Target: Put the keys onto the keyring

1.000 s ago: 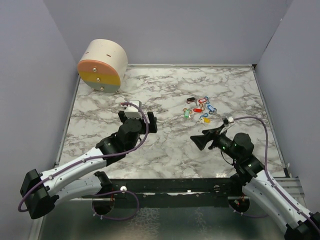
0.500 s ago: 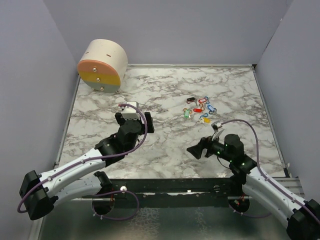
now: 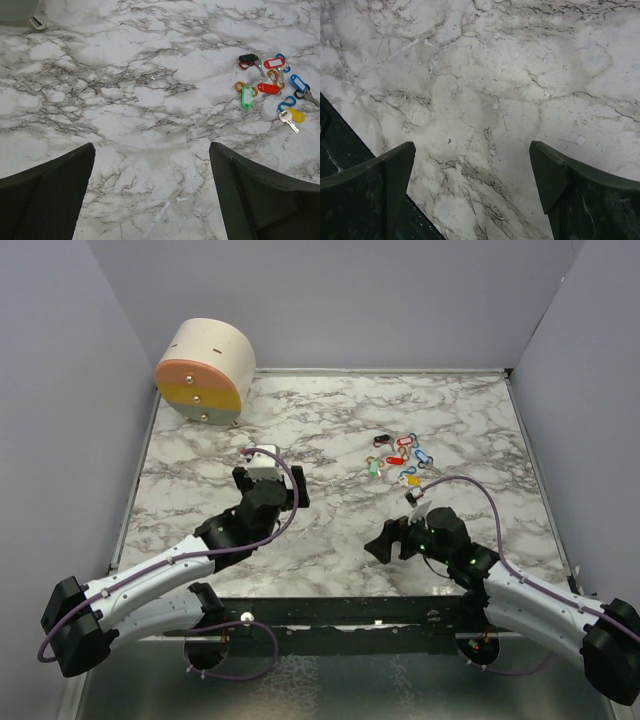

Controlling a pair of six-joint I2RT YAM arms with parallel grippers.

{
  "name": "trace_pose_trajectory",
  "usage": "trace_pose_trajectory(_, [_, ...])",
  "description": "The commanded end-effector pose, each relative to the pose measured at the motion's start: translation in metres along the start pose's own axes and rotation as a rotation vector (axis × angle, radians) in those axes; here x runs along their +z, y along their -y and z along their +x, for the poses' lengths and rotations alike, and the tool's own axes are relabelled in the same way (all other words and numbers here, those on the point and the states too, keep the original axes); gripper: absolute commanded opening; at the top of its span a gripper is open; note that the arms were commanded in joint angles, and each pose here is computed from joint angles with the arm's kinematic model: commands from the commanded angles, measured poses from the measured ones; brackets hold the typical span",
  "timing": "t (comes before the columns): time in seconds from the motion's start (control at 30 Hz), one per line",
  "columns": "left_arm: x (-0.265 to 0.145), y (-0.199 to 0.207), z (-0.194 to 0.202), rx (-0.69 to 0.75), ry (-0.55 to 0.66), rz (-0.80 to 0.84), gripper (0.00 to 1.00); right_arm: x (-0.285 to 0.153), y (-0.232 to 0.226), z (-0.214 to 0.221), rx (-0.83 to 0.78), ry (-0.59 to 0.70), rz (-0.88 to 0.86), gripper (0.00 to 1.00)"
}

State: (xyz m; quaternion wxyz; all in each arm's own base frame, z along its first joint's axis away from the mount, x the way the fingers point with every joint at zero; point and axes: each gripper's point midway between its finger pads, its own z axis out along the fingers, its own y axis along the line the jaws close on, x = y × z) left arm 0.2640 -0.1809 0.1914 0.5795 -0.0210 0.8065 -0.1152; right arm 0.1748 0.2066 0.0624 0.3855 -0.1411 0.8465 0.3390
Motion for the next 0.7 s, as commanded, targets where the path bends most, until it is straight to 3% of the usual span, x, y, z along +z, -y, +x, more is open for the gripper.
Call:
trace_pose_trajectory(0.0, [-0.0007, -0.0038, -0.0014, -0.021, 0.019, -0.014, 0.99, 0.0000, -0.0016, -0.0218, -0.015, 0.077, 0.025, 0.99])
trace_pose_trajectory(0.67, [-0.0018, -0.0020, -0.0027, -0.028, 0.027, 0.002, 0.99, 0.0007, 0.0004, -0.0219, -0.014, 0.077, 0.037, 1.00])
